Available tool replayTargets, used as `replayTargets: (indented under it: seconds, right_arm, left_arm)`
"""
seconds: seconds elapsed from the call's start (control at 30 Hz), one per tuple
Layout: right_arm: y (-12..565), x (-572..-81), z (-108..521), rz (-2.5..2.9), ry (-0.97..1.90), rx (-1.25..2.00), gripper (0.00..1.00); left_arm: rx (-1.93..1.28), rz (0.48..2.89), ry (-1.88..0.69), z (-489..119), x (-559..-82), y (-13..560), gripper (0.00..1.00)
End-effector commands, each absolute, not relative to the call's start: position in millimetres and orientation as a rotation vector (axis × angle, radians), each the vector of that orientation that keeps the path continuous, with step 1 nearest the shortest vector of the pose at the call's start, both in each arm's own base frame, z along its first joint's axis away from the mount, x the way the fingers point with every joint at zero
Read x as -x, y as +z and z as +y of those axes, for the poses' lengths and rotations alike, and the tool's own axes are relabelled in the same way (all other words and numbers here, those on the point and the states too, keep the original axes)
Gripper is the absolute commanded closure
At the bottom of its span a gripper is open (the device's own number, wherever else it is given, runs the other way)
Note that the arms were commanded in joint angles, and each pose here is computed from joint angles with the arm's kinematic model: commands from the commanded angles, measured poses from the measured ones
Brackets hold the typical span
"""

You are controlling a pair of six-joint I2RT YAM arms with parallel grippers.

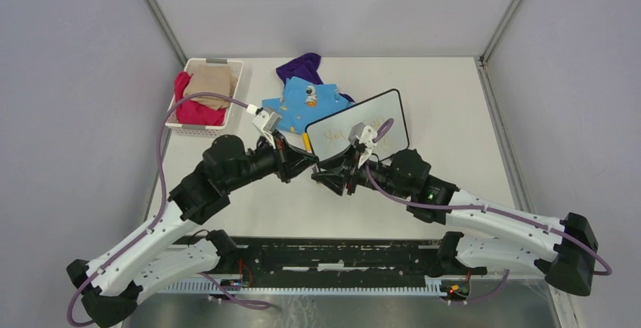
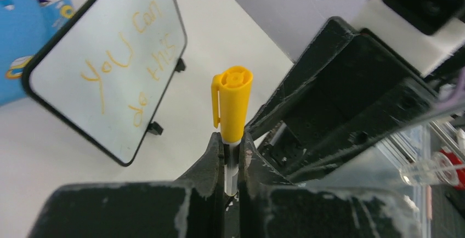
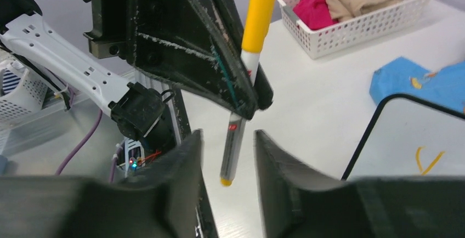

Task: Write a sentence on the whiteboard
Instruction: Place the whiteboard marker at the center of the board.

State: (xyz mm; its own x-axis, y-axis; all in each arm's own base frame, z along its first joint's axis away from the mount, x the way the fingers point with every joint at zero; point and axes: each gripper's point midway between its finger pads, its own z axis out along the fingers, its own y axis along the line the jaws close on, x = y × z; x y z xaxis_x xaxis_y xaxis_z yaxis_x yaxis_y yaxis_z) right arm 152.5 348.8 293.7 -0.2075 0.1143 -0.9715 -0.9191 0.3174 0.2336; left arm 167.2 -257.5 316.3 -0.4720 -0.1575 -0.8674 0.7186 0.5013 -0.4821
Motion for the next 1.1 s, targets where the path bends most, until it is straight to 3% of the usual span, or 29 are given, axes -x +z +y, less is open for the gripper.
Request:
replayTargets:
  seconds: [0.0, 0.1, 0.33, 0.63, 1.07]
  right_arm:
    - [306, -163, 336, 1.403, 1.023, 0.793, 0.45]
    - [297, -178, 316, 1.459, 0.867, 0.775, 0.31]
    - [260, -218, 238, 1.636, 0.428, 0.571, 0.30]
    - [241, -221, 202, 1.652, 0.302, 0.502, 0.29]
    - [249, -225, 187, 1.595, 0.223, 0.487, 0.29]
  left_arm:
    - [-0.286, 1.838, -0.932, -232, -195, 309, 0.98]
    - [-0.160, 1.923, -0.701, -203, -216, 286, 0.98]
    - [-0.051, 2.150, -0.329, -172, -241, 224, 0.98]
    - [0.043, 2.472, -0.179, -152, -267, 129, 0.98]
    - [0.169, 2.628, -0.097, -122, -316, 73, 0.98]
